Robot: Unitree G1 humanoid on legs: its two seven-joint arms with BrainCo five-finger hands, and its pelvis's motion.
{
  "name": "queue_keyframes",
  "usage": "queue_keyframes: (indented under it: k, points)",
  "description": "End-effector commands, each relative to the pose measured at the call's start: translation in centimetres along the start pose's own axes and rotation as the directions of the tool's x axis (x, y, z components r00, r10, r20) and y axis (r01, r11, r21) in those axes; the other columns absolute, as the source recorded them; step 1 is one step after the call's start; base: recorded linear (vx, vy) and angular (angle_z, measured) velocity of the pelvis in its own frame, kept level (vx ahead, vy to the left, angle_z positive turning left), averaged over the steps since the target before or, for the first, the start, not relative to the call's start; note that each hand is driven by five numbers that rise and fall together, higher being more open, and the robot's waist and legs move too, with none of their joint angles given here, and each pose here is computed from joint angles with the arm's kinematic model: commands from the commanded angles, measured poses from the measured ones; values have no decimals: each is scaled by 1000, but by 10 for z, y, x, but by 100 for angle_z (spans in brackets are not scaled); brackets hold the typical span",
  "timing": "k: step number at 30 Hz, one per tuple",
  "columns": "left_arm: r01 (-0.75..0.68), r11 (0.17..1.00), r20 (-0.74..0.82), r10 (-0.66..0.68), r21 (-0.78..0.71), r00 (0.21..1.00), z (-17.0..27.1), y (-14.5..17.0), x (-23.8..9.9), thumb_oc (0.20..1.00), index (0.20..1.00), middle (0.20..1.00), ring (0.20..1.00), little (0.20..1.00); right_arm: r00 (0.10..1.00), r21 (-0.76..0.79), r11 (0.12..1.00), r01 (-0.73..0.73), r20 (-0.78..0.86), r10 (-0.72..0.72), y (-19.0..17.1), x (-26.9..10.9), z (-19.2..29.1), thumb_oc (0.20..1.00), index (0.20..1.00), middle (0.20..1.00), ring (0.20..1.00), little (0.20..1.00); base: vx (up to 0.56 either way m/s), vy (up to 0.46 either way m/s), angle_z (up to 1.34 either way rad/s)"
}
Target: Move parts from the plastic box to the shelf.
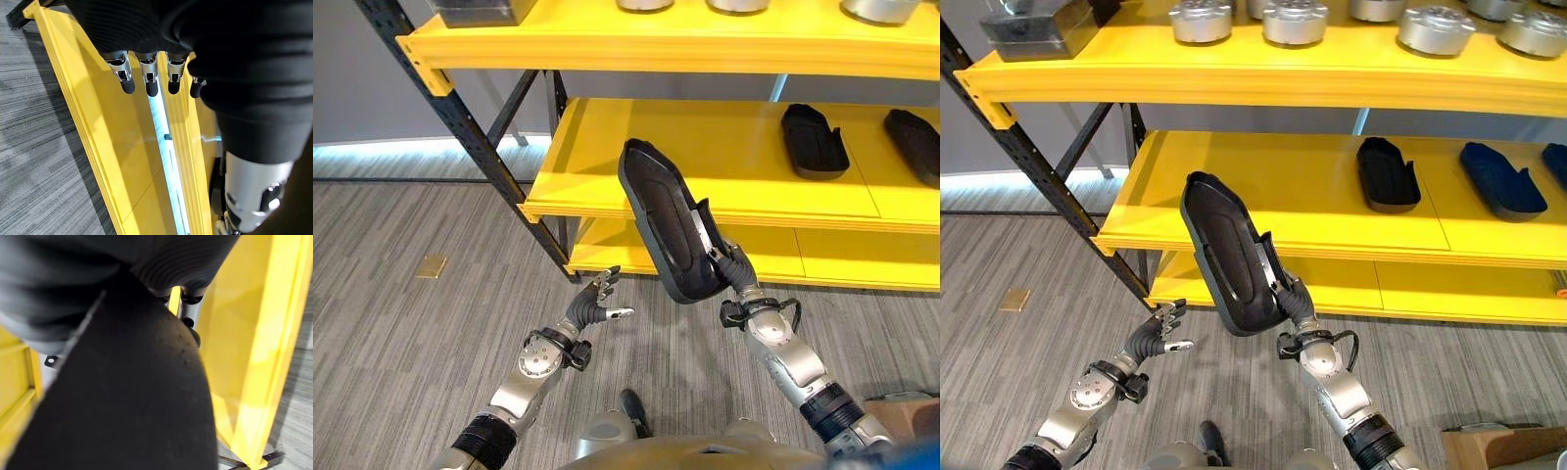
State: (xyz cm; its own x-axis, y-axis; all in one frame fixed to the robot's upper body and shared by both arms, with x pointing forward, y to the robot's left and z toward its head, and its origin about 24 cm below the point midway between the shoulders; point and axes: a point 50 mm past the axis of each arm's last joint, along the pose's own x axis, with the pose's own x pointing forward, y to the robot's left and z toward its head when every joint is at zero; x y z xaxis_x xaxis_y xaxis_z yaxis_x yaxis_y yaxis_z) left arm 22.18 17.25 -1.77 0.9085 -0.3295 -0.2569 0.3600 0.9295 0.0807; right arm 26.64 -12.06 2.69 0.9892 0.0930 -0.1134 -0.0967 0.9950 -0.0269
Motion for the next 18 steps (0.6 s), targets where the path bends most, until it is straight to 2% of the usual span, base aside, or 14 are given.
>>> queue_keyframes:
  k: [1,6,12,18]
  points:
    - [48,999,184,-47,-3,982,34,-9,7,1000,1000,1000,1000,1000,982,26,1000,8,187,-13,4,13,43,200,200,200,200,200,0,227,-9]
    - [47,999,177,-42,-19,983,34,-11,12,1000,1000,1000,1000,1000,983,34,999,14,182,-20,1,13,44,200,200,200,200,200,53,126,-1]
    - [28,999,178,-20,-41,984,36,-19,23,1000,1000,1000,1000,1000,985,42,999,23,172,-30,-11,20,43,200,200,200,200,200,70,-38,19]
    - [64,998,171,-62,-7,983,36,-20,24,1000,1000,1000,1000,1000,982,70,994,87,162,-97,-18,20,37,200,200,200,200,200,67,-94,4]
